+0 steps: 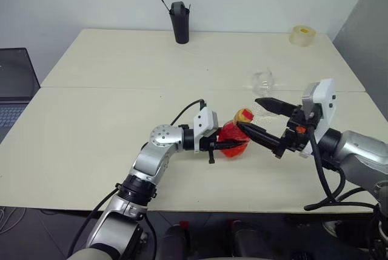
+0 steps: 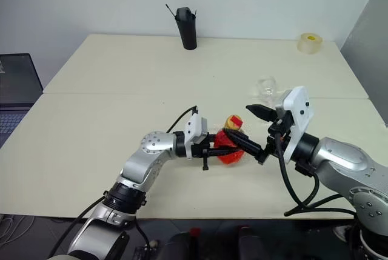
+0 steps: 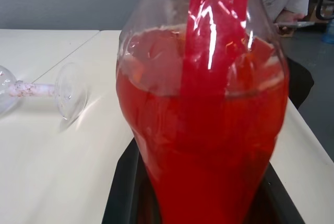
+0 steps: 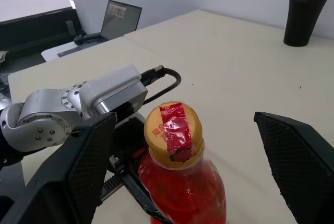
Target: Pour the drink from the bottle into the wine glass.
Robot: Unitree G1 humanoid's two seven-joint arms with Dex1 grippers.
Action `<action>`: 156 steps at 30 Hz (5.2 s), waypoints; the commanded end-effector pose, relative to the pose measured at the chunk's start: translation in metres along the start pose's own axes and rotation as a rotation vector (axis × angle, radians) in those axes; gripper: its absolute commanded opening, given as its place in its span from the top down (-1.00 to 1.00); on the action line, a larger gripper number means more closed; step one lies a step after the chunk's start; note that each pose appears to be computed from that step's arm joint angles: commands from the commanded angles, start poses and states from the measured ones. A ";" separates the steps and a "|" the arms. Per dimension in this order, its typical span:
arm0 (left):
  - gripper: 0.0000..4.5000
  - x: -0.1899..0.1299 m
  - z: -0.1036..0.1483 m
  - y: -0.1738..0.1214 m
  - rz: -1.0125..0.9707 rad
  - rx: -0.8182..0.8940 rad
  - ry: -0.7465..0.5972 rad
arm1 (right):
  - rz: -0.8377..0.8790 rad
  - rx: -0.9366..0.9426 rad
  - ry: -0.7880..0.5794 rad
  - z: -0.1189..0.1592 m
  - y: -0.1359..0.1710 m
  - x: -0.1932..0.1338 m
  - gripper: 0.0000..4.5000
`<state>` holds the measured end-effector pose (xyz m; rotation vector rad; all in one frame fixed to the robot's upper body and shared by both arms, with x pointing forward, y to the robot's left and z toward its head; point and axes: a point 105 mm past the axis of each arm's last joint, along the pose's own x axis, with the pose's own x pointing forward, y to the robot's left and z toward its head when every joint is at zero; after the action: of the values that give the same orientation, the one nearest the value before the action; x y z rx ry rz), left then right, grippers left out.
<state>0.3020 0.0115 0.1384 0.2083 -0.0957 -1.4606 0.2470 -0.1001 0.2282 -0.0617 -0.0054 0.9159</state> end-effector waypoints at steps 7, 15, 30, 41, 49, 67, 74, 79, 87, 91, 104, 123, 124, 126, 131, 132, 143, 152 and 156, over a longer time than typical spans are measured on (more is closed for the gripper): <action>0.64 0.002 0.016 0.001 0.007 0.061 -0.042 | -0.032 0.002 -0.070 0.009 -0.003 0.008 -0.84; 0.64 0.002 0.016 0.001 0.010 0.059 -0.039 | -0.034 -0.002 -0.102 0.017 -0.006 0.006 0.36; 0.65 0.000 0.014 0.003 0.014 0.056 -0.030 | -0.222 -0.054 -0.116 0.028 -0.051 -0.018 0.49; 0.65 -0.003 0.014 0.004 0.032 0.060 -0.026 | -0.756 0.093 0.126 -0.090 -0.132 -0.093 0.49; 0.65 -0.002 0.014 0.004 0.030 0.061 -0.025 | -0.733 0.130 0.141 -0.101 -0.124 -0.085 0.34; 0.65 0.000 0.015 0.004 0.020 0.060 -0.028 | -0.193 -0.058 0.062 -0.020 -0.040 -0.051 -1.00; 0.65 -0.006 0.013 0.018 0.115 0.060 -0.026 | -0.068 -0.126 0.062 0.007 -0.021 -0.048 -1.00; 0.65 -0.027 0.010 0.057 0.377 0.005 -0.028 | -0.061 -0.134 0.049 0.013 -0.025 -0.031 -1.00; 0.65 -0.073 0.012 0.085 0.692 -0.059 -0.073 | -0.005 -0.147 0.018 0.014 -0.024 0.012 -1.00; 0.65 -0.102 0.017 0.084 0.861 -0.022 -0.065 | 0.076 -0.150 -0.008 0.015 -0.014 0.034 -1.00; 0.65 -0.181 0.006 0.094 1.393 -0.065 -0.029 | 0.205 -0.169 -0.017 0.008 0.002 0.077 -1.00; 0.65 -0.205 -0.024 0.090 1.587 -0.116 0.059 | 0.202 -0.166 -0.034 0.007 0.008 0.092 -1.00; 0.65 -0.205 -0.025 0.090 1.593 -0.122 0.056 | 0.202 -0.167 -0.033 0.007 0.008 0.092 -1.00; 0.32 -0.206 -0.027 0.090 1.602 -0.133 0.051 | 0.202 -0.168 -0.031 0.006 0.008 0.091 -1.00; -0.38 -0.208 -0.026 0.090 1.612 -0.127 0.047 | 0.198 -0.173 -0.023 0.005 0.007 0.090 -1.00; -0.52 -0.210 -0.025 0.090 1.623 -0.114 0.049 | 0.198 -0.173 -0.022 0.005 0.007 0.090 -1.00; -0.98 -0.215 -0.019 0.084 1.581 -0.102 0.046 | 0.211 -0.174 -0.015 0.002 0.009 0.091 -1.00; -0.98 -0.204 -0.023 0.067 1.454 -0.153 0.063 | 0.240 -0.179 -0.009 0.000 0.011 0.093 -1.00; -0.98 -0.205 -0.029 0.060 1.444 -0.178 0.092 | 0.241 -0.182 -0.009 0.000 0.011 0.093 -1.00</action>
<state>0.3460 0.2267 0.1224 0.0080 0.0192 0.0020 0.2982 -0.0213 0.2166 -0.2200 -0.0439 1.1408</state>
